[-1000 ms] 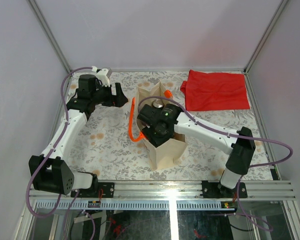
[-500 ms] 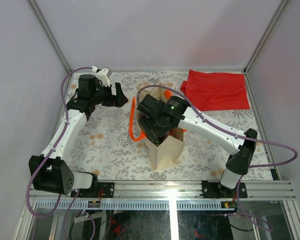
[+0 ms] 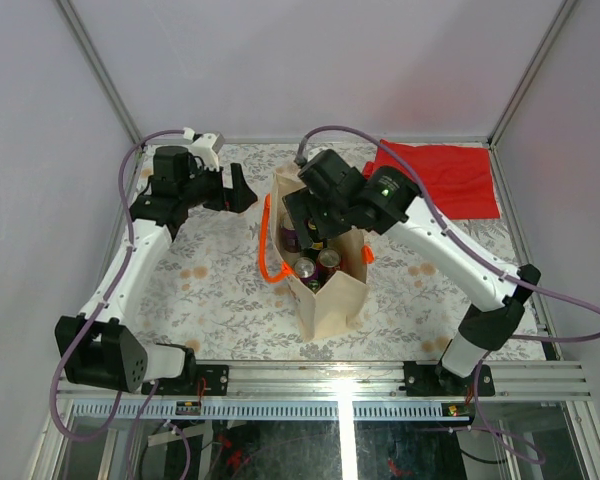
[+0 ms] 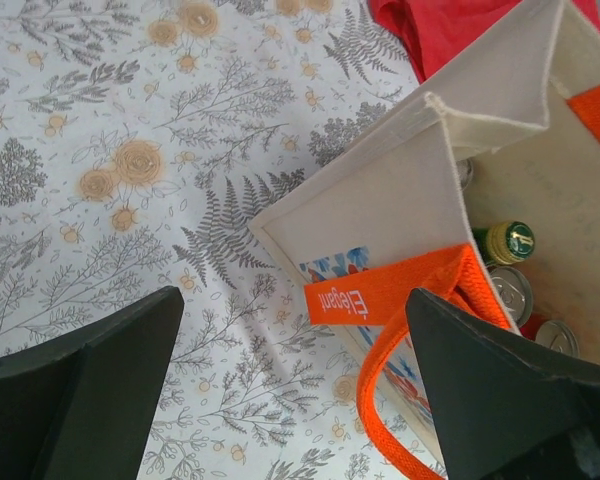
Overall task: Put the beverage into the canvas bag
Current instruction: Reset both arms
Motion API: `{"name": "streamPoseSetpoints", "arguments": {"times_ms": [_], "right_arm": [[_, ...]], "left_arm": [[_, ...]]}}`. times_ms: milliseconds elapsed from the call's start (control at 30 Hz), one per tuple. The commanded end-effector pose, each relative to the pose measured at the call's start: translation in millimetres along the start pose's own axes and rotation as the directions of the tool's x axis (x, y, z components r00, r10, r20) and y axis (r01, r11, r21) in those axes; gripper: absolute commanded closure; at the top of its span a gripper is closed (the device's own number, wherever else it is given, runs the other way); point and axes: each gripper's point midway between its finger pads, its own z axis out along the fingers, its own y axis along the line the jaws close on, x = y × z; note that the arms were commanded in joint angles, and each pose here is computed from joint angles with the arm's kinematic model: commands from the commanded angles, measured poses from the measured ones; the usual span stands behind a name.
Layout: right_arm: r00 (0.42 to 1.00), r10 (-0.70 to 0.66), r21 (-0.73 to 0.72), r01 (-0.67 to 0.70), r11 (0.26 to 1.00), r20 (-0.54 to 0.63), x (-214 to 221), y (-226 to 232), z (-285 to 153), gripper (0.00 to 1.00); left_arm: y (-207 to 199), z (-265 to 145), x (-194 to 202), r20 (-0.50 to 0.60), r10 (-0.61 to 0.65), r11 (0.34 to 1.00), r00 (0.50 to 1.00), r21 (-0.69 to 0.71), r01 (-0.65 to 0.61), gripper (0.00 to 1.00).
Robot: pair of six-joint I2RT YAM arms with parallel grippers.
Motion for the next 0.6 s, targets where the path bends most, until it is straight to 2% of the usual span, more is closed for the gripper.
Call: {"name": "streamPoseSetpoints", "arguments": {"times_ms": [0,133,567], "right_arm": [[0.989,0.11,-0.081,-0.103,0.991,0.095,-24,-7,-24,0.0],[0.981,0.155,-0.087,-0.146,0.986,0.116,-30,-8,-24,0.01],[0.957,0.188,-0.041,-0.183,0.982,0.22,-46,-19,-21,0.01]], "left_arm": [[-22,-19,-26,0.08,0.069,0.996,0.994,0.058,-0.074,0.05],[-31,-30,-35,0.119,0.091,0.992,0.989,0.076,-0.1,0.0],[-31,-37,-37,0.134,0.094,0.993,0.987,0.052,-0.102,0.0]]}}
